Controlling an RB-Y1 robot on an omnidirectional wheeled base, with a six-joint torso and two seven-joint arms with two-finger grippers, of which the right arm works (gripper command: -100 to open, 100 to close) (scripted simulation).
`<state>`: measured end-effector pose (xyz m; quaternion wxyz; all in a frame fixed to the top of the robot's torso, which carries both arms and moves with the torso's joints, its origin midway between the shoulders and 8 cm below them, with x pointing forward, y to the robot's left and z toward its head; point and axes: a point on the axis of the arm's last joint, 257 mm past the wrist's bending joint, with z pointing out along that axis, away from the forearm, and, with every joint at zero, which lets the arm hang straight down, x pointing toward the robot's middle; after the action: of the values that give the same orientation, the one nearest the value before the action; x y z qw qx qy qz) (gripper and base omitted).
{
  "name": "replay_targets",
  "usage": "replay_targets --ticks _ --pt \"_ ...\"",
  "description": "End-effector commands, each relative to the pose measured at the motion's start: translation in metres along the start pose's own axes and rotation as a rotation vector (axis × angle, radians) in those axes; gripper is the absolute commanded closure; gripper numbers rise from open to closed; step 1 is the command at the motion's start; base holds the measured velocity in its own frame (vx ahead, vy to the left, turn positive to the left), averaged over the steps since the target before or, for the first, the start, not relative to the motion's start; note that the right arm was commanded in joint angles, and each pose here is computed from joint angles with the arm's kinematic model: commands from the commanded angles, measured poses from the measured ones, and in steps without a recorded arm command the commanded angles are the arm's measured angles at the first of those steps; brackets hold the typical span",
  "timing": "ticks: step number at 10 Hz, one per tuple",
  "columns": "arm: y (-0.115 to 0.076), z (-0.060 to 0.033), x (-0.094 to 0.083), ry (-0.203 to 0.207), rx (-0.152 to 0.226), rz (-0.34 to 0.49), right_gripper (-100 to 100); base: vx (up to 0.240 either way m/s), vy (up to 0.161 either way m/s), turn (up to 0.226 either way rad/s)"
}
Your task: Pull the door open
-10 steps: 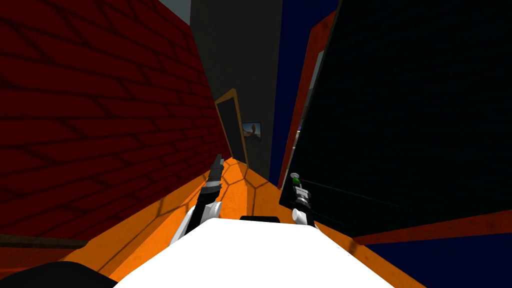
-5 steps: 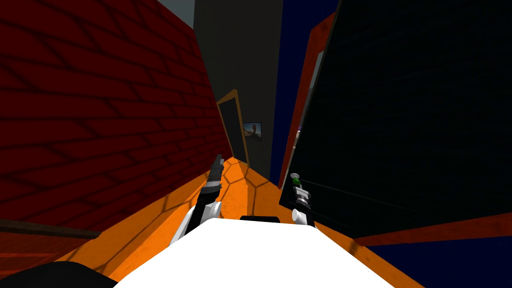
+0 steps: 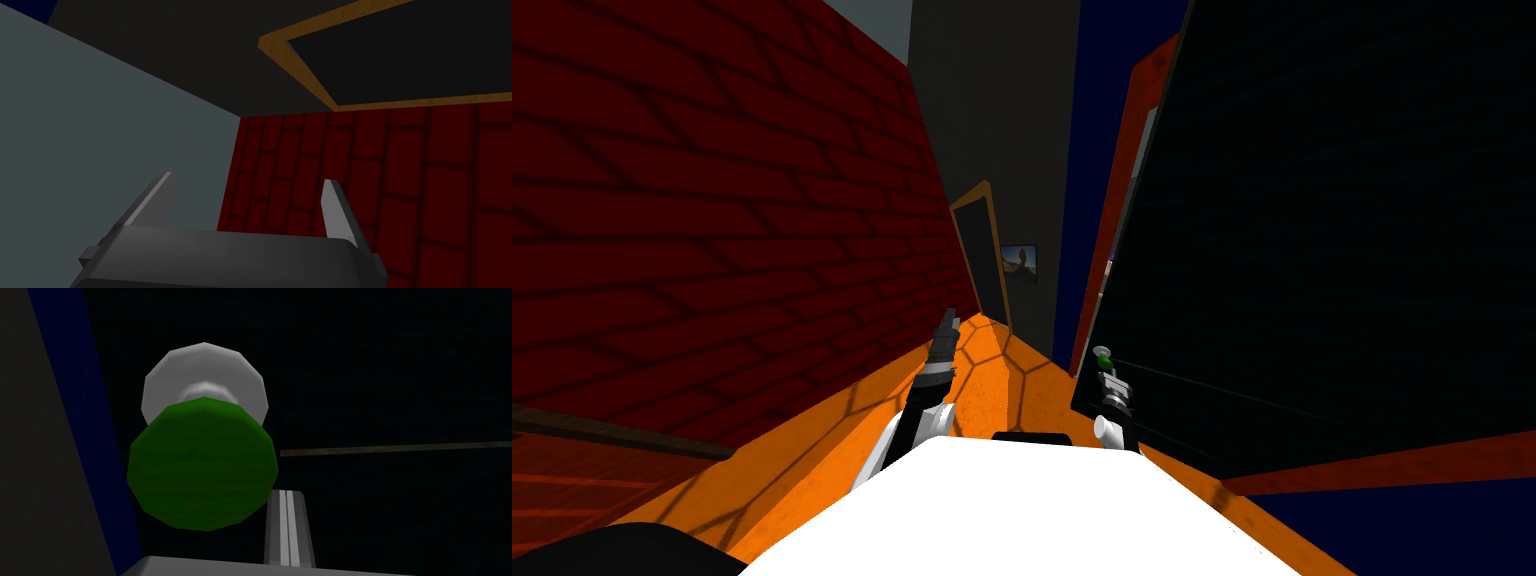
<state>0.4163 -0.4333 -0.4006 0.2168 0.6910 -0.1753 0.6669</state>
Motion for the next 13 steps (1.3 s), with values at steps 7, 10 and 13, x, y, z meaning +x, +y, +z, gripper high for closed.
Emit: replay_targets --ticks 7,10,13 --pt "0.0 0.0138 0.003 -0.022 -0.009 0.028 -100 -0.008 -0.001 -0.033" --pt "-0.007 0.0302 0.009 -0.038 -0.003 0.038 -100 0.018 0.03 -0.037" --pt "-0.007 0.0302 0.009 -0.038 -0.003 0.038 -100 0.014 0.014 0.002"
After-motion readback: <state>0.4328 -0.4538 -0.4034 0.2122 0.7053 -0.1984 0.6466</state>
